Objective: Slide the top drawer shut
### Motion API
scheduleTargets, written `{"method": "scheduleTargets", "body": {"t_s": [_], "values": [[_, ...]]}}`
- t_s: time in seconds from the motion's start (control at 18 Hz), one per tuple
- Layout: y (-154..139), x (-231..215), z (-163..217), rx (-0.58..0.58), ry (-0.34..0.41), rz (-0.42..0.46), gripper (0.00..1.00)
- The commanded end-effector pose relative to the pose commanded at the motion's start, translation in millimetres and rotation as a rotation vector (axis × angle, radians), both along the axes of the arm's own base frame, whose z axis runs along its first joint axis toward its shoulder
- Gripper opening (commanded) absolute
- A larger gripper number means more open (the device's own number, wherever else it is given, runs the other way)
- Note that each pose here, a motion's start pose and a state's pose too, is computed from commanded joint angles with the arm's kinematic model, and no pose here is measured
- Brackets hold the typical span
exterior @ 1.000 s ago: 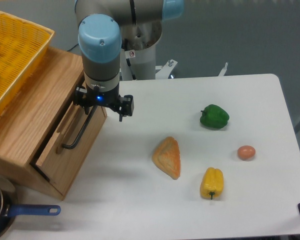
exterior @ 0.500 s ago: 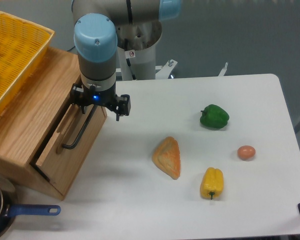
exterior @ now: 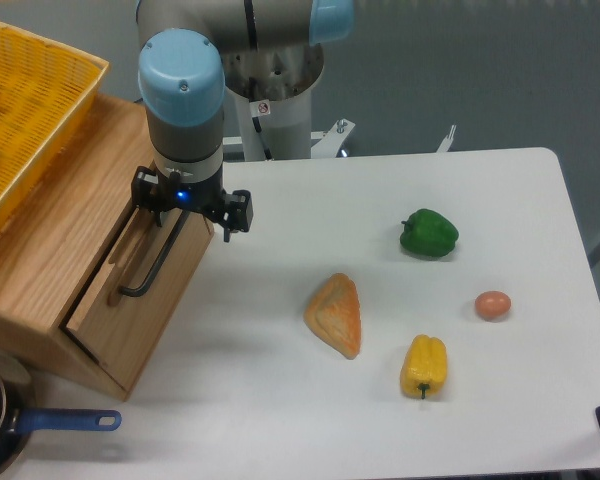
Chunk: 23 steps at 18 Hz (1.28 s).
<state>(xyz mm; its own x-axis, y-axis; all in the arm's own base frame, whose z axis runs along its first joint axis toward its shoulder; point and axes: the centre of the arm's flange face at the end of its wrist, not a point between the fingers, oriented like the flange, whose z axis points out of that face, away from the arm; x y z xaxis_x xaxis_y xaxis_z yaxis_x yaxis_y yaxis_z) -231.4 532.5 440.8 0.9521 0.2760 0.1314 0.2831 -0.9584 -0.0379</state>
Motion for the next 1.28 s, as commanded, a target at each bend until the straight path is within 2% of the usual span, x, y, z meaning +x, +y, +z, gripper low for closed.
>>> {"method": "scheduleTargets", "body": {"t_s": [0.28, 0.56, 0.61, 0.78, 1.06, 1.28], "values": [[-16.0, -31.7, 8.8, 0.013, 0.013, 0.054, 1.00], [-46.5, -77.9, 15.9, 0.027, 0.032, 0.009, 1.00], [-54.4, -89.4, 15.1, 0.024, 0.041, -0.015, 1.00], [-83.1, -121.4, 8.6, -0.033, 0.083, -0.179, 1.00], [-135.8, -175.8, 11.4, -0.045, 0.106, -0.310, 1.00], [-194.0, -224.1, 6.1, -0.043, 0.103, -0.448, 1.00]]}}
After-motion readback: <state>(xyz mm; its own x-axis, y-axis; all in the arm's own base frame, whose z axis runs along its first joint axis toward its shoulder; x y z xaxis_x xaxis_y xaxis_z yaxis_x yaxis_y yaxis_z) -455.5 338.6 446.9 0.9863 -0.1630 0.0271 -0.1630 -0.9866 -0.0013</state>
